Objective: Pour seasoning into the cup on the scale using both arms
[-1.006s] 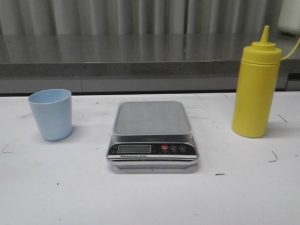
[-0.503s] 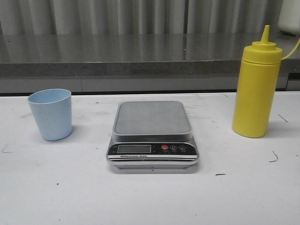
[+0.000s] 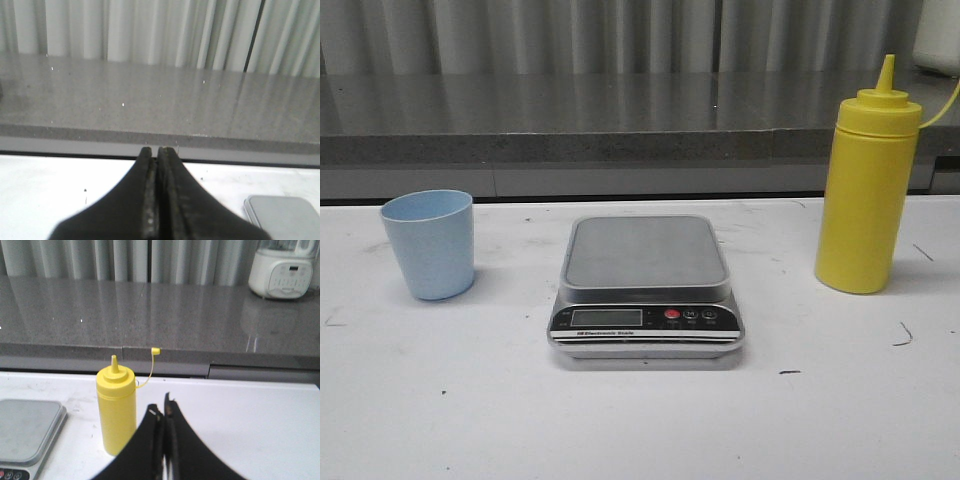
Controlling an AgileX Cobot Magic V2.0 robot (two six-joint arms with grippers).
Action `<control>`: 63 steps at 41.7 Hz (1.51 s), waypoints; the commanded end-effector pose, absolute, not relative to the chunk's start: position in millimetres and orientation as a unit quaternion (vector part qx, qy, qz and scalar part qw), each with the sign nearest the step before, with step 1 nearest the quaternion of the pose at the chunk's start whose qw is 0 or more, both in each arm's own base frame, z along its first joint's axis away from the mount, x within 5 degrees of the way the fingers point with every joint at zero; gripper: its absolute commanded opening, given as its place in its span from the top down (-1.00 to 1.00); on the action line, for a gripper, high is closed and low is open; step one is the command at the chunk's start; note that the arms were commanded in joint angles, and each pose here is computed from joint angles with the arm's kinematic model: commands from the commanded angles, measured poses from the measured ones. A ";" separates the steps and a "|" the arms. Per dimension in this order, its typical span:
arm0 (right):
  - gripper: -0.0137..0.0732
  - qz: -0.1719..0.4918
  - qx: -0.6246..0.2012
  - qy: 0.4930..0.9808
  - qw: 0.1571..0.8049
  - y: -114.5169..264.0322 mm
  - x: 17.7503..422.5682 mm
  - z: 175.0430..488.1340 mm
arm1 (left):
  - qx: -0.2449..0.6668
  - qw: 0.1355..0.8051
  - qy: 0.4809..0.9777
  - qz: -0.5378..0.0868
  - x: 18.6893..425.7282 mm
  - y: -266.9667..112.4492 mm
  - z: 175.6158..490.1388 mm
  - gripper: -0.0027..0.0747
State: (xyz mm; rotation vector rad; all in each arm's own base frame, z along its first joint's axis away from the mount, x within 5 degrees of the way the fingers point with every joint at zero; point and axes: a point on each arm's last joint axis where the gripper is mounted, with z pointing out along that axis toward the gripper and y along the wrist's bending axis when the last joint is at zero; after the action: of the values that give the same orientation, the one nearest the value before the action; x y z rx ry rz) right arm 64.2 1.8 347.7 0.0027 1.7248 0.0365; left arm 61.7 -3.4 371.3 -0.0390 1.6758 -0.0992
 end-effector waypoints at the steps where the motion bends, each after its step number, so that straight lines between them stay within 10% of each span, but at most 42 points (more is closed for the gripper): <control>1: 0.96 0.009 -0.002 0.765 0.644 1.4 79.8 365.5 | -0.019 0.666 0.744 -0.048 77.2 -4.1 387.0 0.98; 18: 0.91 0.010 -0.001 0.856 0.517 1.8 137.9 331.1 | -0.022 0.568 0.821 -0.046 120.9 -5.2 360.6 0.98; 25: 0.27 0.002 -0.015 0.871 0.490 1.9 147.8 322.9 | -0.023 0.539 0.841 -0.045 134.8 -5.4 352.1 0.91; 33: -0.49 0.002 -0.016 0.879 0.477 1.9 148.6 319.9 | 0.002 0.527 0.849 -0.046 144.1 -10.3 347.3 0.06; 38: -0.50 0.002 -0.016 0.879 0.476 1.9 148.5 319.8 | 0.027 0.518 0.853 -0.060 150.0 -19.5 347.0 -0.25; 63: -0.50 0.002 -0.016 0.880 0.475 1.9 148.4 319.6 | 0.088 0.331 0.937 -0.061 273.7 -64.4 329.1 -0.26</control>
State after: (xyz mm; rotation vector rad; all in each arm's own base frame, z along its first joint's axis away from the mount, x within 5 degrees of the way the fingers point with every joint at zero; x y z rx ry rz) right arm 144.1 3.0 306.2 -0.0336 2.2329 0.0183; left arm 253.6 -58.2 318.8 0.2221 2.4951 -0.1572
